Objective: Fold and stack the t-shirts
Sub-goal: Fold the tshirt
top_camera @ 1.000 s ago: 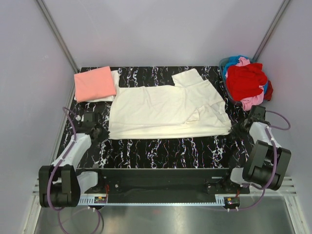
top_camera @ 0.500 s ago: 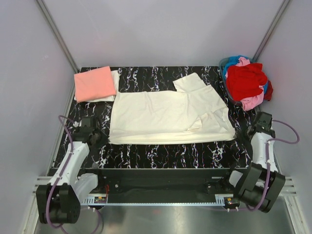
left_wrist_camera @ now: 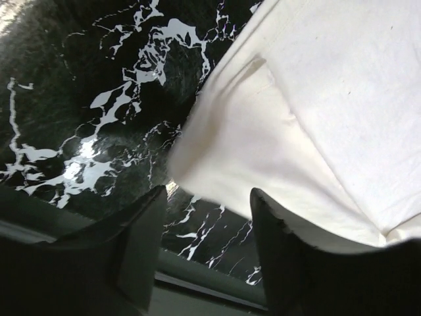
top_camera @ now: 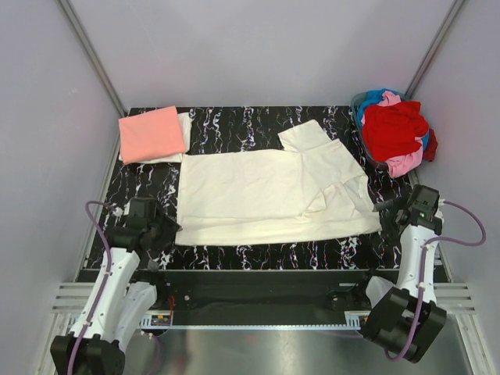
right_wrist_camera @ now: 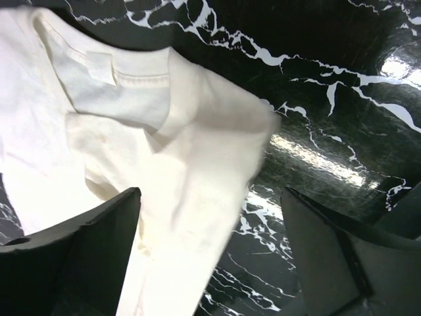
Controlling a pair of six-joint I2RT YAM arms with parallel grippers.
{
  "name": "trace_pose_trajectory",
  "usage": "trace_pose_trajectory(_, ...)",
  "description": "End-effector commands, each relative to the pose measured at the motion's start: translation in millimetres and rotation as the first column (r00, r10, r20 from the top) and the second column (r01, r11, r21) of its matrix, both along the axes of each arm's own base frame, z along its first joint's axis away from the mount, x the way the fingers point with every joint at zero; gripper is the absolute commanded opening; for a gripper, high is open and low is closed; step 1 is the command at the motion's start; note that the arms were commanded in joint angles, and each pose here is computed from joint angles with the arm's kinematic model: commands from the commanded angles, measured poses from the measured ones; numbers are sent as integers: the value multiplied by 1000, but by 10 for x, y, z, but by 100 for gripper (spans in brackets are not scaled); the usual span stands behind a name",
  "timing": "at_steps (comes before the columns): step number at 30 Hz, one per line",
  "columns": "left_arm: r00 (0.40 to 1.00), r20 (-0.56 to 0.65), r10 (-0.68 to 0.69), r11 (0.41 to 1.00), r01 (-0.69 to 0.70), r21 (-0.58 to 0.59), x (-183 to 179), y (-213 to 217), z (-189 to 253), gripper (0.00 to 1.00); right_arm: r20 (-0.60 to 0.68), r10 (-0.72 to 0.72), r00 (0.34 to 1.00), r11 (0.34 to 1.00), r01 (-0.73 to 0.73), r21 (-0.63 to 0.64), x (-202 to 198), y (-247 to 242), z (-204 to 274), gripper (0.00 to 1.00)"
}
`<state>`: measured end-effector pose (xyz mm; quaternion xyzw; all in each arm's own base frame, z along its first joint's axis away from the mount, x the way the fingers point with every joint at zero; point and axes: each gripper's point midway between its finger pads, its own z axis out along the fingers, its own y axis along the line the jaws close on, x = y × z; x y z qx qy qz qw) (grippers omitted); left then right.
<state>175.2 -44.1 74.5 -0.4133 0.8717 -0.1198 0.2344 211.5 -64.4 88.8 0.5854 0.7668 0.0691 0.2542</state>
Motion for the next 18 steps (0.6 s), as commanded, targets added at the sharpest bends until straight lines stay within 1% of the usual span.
trace_pose_trajectory(1, 997, 71, 29, 998, -33, 58, 159, 119, 326, 64, 68, -62, 996, 997, 64, -30, 86, -107, 222, 98)
trace_pose_trajectory(2, 997, 76, 21, 997, -27, 78, 192, 146, 395, 69, 65, -65, 996, 997, 68, -40, 100, -136, 280, 100)
trace_pose_trajectory(3, 996, 90, 12, 995, -21, 100, 244, 174, 492, 70, 56, -77, 995, 995, 80, -63, 123, -203, 325, 100)
trace_pose_trajectory(4, 991, 129, -22, 989, 3, 145, 349, 223, 701, 72, 97, -68, 993, 993, 77, -88, 221, -260, 525, 100)
trace_pose_trajectory(6, 984, 168, -54, 982, 22, 185, 425, 261, 887, 77, 165, -29, 986, 991, 49, -122, 377, -311, 754, 100)
trace_pose_trajectory(7, 976, 201, -89, 978, 47, 205, 465, 262, 994, 78, 232, 20, 972, 990, 13, -140, 516, -310, 924, 100)
trace_pose_trajectory(8, 965, 239, -113, 975, 61, 216, 535, 251, 1065, 78, 339, 120, 933, 985, -68, -161, 737, -244, 1134, 100)
trace_pose_trajectory(9, 957, 255, -139, 970, 80, 227, 571, 240, 1095, 79, 364, 164, 917, 981, -114, -157, 867, -218, 1167, 99)
trace_pose_trajectory(10, 949, 254, -189, 960, 123, 253, 591, 227, 1083, 79, 405, 224, 887, 971, -169, -167, 1024, -153, 1298, 99)
trace_pose_trajectory(11, 945, 251, -208, 954, 139, 267, 614, 230, 1077, 79, 440, 303, 846, 952, -245, -185, 1189, -61, 1396, 99)
trace_pose_trajectory(12, 946, 237, -222, 948, 153, 277, 618, 236, 1064, 79, 376, 326, 867, 945, -291, -149, 1358, -49, 1185, 99)
trace_pose_trajectory(13, 939, 217, -266, 938, 200, 283, 647, 201, 1067, 79, 383, 412, 827, 911, -360, -201, 1617, 134, 1434, 100)
trace_pose_trajectory(14, 934, 206, -293, 932, 230, 281, 654, 172, 1071, 78, 273, 475, 837, 879, -438, -187, 1801, 179, 1124, 100)
trace_pose_trajectory(15, 923, 192, -333, 917, 270, 294, 688, 154, 1091, 77, 234, 520, 822, 853, -483, -199, 1946, 278, 1112, 100)
trace_pose_trajectory(16, 913, 192, -361, 910, 299, 287, 699, 110, 1093, 77, 249, 586, 771, 806, -524, -275, 2223, 435, 1424, 100)
trace_pose_trajectory(17, 905, 195, -378, 902, 313, 298, 732, 107, 1096, 77, 174, 595, 785, 798, -552, -239, 2396, 467, 1151, 100)
trace_pose_trajectory(18, 900, 179, -397, 891, 331, 312, 734, 120, 1035, 77, 179, 614, 769, 784, -566, -254, 2559, 529, 1185, 100)
